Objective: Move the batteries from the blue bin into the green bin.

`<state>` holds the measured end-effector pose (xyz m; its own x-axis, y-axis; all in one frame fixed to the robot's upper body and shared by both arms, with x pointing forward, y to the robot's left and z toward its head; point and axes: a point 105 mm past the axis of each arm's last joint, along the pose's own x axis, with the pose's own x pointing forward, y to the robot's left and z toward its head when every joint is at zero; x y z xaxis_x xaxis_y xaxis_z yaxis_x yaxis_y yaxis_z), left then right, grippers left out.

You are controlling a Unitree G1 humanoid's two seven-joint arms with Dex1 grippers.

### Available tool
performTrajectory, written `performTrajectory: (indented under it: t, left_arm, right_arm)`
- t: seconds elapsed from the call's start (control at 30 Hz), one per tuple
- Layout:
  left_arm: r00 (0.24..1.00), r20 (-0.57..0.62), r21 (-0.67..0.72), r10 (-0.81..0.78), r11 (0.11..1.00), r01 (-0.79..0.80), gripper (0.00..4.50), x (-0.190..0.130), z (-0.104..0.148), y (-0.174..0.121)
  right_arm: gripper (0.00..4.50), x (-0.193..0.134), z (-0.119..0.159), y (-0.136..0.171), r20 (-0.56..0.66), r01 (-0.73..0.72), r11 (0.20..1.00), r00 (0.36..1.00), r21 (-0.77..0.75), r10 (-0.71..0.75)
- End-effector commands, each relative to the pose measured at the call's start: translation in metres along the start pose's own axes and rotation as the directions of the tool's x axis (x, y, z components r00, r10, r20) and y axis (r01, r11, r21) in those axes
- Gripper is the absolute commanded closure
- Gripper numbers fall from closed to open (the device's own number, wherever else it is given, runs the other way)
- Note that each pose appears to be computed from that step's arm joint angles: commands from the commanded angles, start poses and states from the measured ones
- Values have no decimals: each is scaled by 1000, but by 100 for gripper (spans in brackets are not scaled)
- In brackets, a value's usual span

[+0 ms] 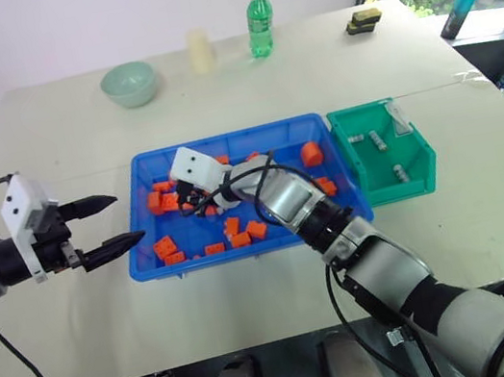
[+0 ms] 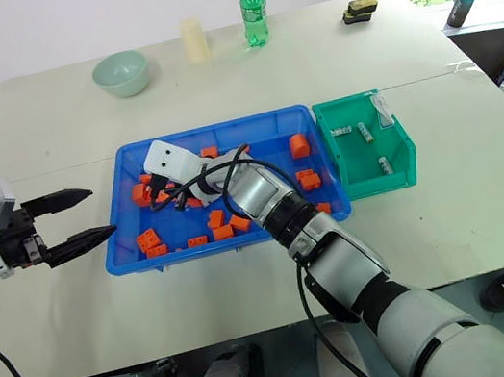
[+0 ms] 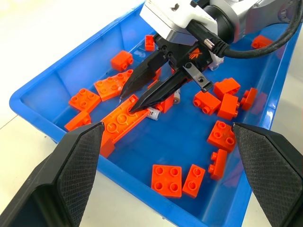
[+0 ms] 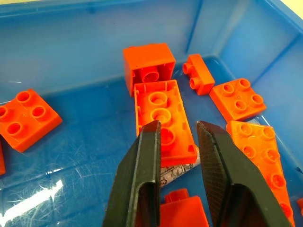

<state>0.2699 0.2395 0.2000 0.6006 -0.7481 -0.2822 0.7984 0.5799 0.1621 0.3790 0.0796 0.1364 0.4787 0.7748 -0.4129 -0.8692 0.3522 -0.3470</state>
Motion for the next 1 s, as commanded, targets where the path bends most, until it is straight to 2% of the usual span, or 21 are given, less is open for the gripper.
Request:
performTrajectory:
  t: [0.03, 0.2, 0.3, 0.4, 0.97, 1.0]
  left_arm:
    - [1000, 21, 36, 14, 999, -15, 0, -2, 7, 3]
    - [1000, 23, 38, 13, 999, -14, 0, -2, 7, 3]
    - [1000, 26, 38, 16, 999, -17, 0, -2, 8, 3]
    - [999, 28, 39, 17, 999, -18, 0, -2, 8, 4]
    - [999, 29, 44, 20, 999, -21, 0, -1, 9, 3]
    - [999, 29, 44, 20, 999, -21, 0, -2, 9, 3]
  right_arm:
    - [340, -2, 20, -3, 50, 5, 999, 999, -36, -3]
    - [340, -4, 26, 1, 70, -19, 999, 997, -29, 21]
    - [251, -5, 31, 1, 82, -22, 999, 996, -31, 25]
    - [104, -5, 32, 0, 79, -12, 999, 997, -53, 16]
    - [104, 4, 12, 0, 36, -19, 999, 999, -27, 20]
    - [155, 4, 12, 0, 37, -19, 999, 999, -26, 20]
